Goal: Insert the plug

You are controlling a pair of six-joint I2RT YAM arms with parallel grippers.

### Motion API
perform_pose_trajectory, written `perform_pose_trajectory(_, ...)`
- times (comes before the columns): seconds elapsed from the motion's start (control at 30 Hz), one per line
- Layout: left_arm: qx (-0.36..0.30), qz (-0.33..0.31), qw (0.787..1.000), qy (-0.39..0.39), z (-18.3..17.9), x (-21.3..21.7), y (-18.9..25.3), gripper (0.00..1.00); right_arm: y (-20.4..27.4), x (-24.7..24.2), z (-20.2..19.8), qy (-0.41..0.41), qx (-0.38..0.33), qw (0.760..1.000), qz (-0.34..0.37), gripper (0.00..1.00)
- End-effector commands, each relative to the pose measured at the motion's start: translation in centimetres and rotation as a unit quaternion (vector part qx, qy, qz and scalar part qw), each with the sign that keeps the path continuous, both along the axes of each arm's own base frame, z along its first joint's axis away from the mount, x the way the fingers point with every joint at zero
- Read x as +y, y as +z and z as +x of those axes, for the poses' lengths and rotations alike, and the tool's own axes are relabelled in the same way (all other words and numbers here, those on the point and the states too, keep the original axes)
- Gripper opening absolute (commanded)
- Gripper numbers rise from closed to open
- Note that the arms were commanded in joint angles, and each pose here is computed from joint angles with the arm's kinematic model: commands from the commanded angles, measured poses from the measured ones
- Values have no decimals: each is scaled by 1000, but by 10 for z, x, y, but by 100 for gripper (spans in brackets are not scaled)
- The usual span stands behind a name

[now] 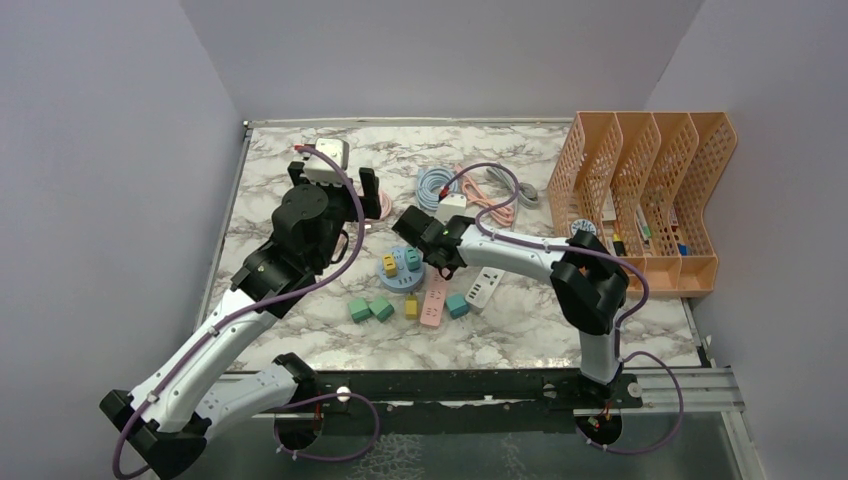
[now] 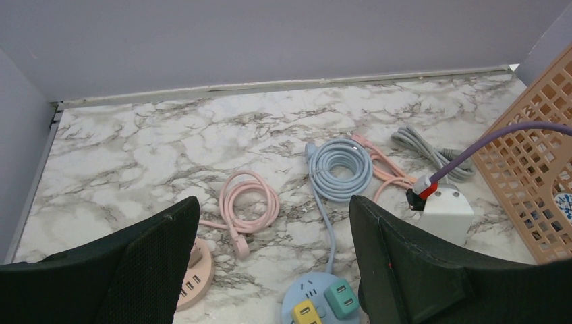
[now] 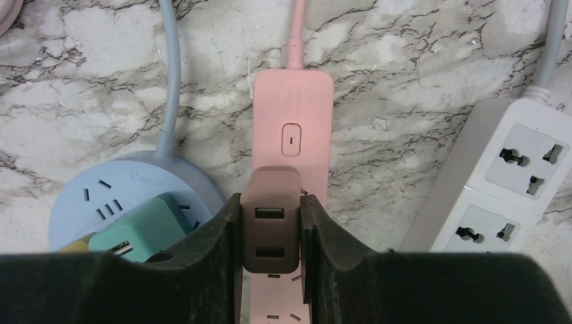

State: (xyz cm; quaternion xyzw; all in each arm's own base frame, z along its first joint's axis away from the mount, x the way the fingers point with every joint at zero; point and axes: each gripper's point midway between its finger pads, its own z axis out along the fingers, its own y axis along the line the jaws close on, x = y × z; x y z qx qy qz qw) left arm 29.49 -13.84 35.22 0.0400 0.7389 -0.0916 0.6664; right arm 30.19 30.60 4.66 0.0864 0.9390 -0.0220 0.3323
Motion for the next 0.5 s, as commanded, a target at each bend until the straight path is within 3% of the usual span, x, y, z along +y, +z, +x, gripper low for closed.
perform_pose_trajectory(0.0, -25, -8, 1000, 9, 2, 2, 23, 84, -98, -39, -37, -24, 138, 989, -53, 1)
perform_pose_trajectory(0.27, -24, -12, 1000, 4, 4, -2, 24, 84, -43, -50, 34, -66, 62, 996, -19, 1)
perform_pose_trajectory(0.47, -21, -11, 1000, 5, 5, -3, 24, 84, -31, -47, 58, -68, 37, 997, -12, 1)
